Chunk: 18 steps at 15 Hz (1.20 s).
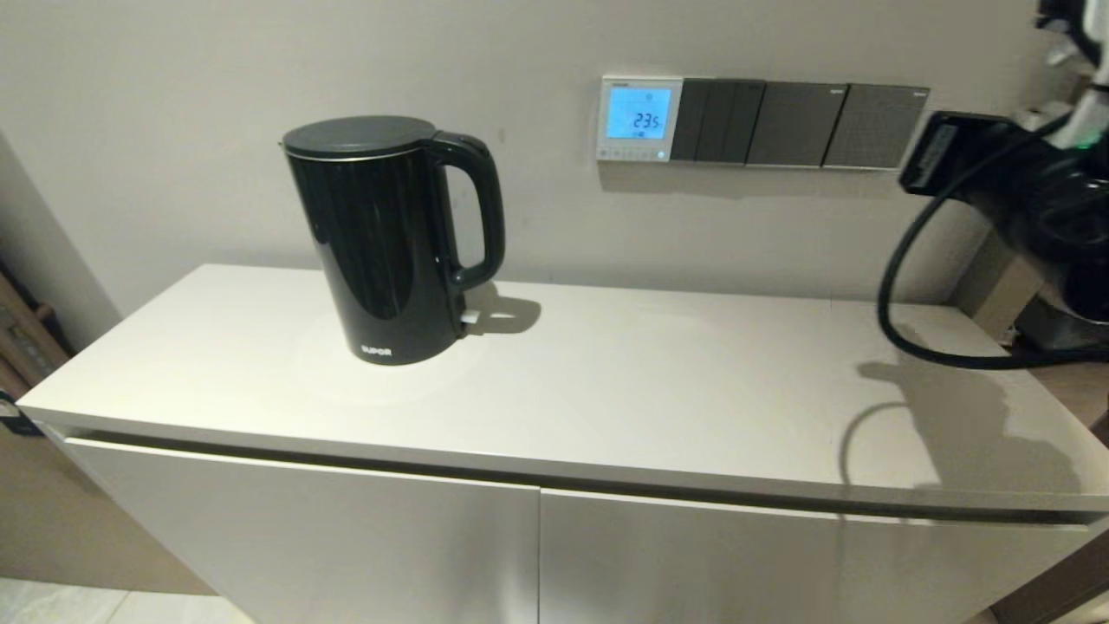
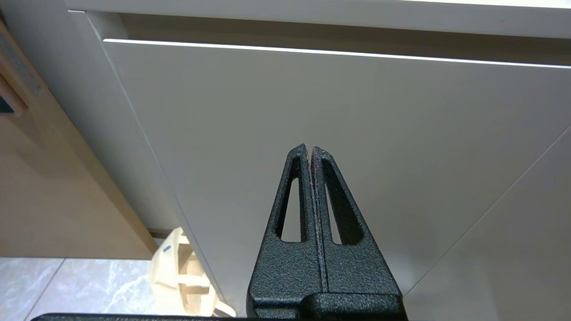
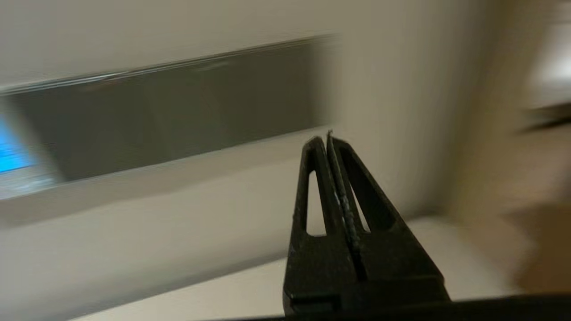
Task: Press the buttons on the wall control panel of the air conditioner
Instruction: Turn off the central air conditioner
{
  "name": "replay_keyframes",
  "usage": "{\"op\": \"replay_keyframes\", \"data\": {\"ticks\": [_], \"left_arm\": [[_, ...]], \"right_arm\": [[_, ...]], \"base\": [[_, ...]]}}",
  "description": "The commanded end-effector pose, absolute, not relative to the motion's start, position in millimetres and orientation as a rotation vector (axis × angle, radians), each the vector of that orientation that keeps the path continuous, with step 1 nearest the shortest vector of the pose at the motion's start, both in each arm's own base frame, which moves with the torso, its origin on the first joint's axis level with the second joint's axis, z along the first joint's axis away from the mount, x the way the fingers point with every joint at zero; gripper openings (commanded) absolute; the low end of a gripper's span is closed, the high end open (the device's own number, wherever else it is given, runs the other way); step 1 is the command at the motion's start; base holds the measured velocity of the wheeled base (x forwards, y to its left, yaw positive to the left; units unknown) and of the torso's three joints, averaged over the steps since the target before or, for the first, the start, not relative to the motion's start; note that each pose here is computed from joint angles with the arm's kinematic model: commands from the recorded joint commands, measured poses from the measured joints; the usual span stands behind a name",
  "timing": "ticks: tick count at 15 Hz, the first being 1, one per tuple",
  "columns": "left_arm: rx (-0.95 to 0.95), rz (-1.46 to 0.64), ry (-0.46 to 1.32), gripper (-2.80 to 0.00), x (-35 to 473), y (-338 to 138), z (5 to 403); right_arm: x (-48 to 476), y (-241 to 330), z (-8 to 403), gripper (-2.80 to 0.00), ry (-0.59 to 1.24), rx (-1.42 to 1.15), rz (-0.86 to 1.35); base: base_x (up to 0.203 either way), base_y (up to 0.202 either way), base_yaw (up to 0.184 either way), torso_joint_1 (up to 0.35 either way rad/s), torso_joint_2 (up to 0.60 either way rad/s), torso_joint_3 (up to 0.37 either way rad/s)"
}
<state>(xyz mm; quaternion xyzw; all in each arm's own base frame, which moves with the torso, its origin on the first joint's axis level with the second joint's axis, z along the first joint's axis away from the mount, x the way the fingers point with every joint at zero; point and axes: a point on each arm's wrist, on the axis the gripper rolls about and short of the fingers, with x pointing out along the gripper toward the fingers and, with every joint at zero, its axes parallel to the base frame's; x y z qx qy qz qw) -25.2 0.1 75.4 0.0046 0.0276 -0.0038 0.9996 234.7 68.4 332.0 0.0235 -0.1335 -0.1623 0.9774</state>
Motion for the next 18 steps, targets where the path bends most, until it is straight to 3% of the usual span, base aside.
{"op": "replay_keyframes", "data": {"ticks": [1, 5, 12, 18], "left_arm": [[0.009, -0.009, 0.055, -2.80, -25, 0, 75], [0.009, -0.008, 0.055, -2.80, -25, 0, 75], [0.009, -0.008, 0.055, -2.80, -25, 0, 75], [0.009, -0.008, 0.055, -2.80, -25, 0, 75]], "right_arm": [[166, 24, 344, -2.80, -0.350, 0.068, -0.442], [82, -7, 312, -2.80, -0.327, 0.032, -0.584], [6, -14, 186, -2.80, -0.152, -0.038, -0.678], [2, -6, 137, -2.80, -0.121, 0.044, -0.293]], "base": [[0.000, 0.000, 0.000, 0.000, 0.00, 0.000], [0.000, 0.000, 0.000, 0.000, 0.00, 0.000], [0.000, 0.000, 0.000, 0.000, 0.00, 0.000], [0.000, 0.000, 0.000, 0.000, 0.00, 0.000]]}}
